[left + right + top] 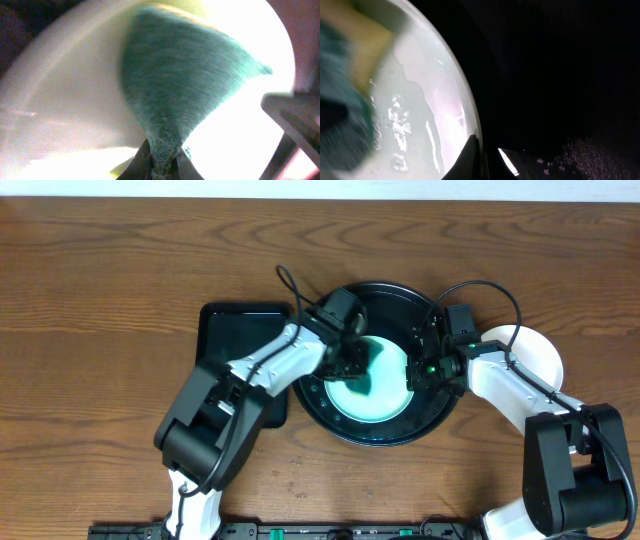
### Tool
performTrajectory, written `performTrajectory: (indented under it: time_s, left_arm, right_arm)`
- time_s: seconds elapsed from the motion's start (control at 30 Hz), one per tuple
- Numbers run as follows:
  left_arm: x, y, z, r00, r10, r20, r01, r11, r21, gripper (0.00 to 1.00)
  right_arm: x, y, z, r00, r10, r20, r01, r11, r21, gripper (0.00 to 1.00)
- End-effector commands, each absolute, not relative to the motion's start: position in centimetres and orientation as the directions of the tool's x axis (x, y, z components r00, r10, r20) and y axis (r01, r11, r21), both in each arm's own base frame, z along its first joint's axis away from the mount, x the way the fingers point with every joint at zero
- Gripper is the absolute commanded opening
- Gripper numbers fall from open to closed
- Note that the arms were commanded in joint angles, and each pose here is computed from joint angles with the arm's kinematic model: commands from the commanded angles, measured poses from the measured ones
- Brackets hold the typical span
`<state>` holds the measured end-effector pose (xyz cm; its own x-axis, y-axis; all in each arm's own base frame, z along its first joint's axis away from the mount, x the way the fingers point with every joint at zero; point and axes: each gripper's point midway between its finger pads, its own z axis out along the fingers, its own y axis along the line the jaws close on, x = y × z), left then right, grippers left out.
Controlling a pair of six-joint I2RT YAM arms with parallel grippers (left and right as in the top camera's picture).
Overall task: Clean dirty plates on tray and stack at the side
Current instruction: 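Scrub the mint plate with the sponge while the right gripper holds it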
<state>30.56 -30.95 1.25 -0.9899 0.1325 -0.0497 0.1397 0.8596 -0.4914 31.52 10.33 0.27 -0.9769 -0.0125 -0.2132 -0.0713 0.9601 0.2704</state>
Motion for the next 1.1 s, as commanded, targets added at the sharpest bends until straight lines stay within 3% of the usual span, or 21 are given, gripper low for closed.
performTrajectory:
  time_s: [0.0, 0.17, 0.37, 0.67, 0.8, 1.07]
  left_arm:
    - [24.3, -32.5, -1.2, -0.959, 0.249, 0.134, 0.142, 0.833, -0.535, 0.08]
    - [23.1, -30.5, -2.0, -0.948, 0.266, 0.174, 0.164, 0.879, -0.447, 0.08]
    - [23.8, -23.9, -3.4, -0.975, 0.132, 0.178, 0.119, 0.989, -0.085, 0.07]
    - [30.8, -18.0, -0.3, -0.985, 0.077, -0.151, 0.031, 0.957, 0.290, 0.07]
    - [31.3, -18.0, 0.5, -0.983, 0.079, -0.164, 0.027, 0.953, 0.301, 0.07]
    - [31.3, -20.9, 3.6, -0.987, 0.074, -0.141, 0.052, 0.986, 0.158, 0.07]
  right_arm:
    - [30.5, 9.7, -0.7, -0.984, -0.021, -0.178, -0.060, 0.974, 0.219, 0.01]
    - [30.5, 9.7, -0.7, -0.984, -0.021, -0.178, -0.060, 0.974, 0.219, 0.01]
    - [30.5, 9.7, -0.7, -0.984, -0.021, -0.179, -0.061, 0.974, 0.219, 0.01]
    - [30.6, 9.7, -0.6, -0.983, -0.021, -0.182, -0.061, 0.974, 0.220, 0.01]
    - [30.7, 9.7, -0.6, -0.982, -0.021, -0.187, -0.062, 0.974, 0.220, 0.01]
    - [31.0, 9.6, -0.6, -0.980, -0.020, -0.198, -0.063, 0.975, 0.214, 0.01]
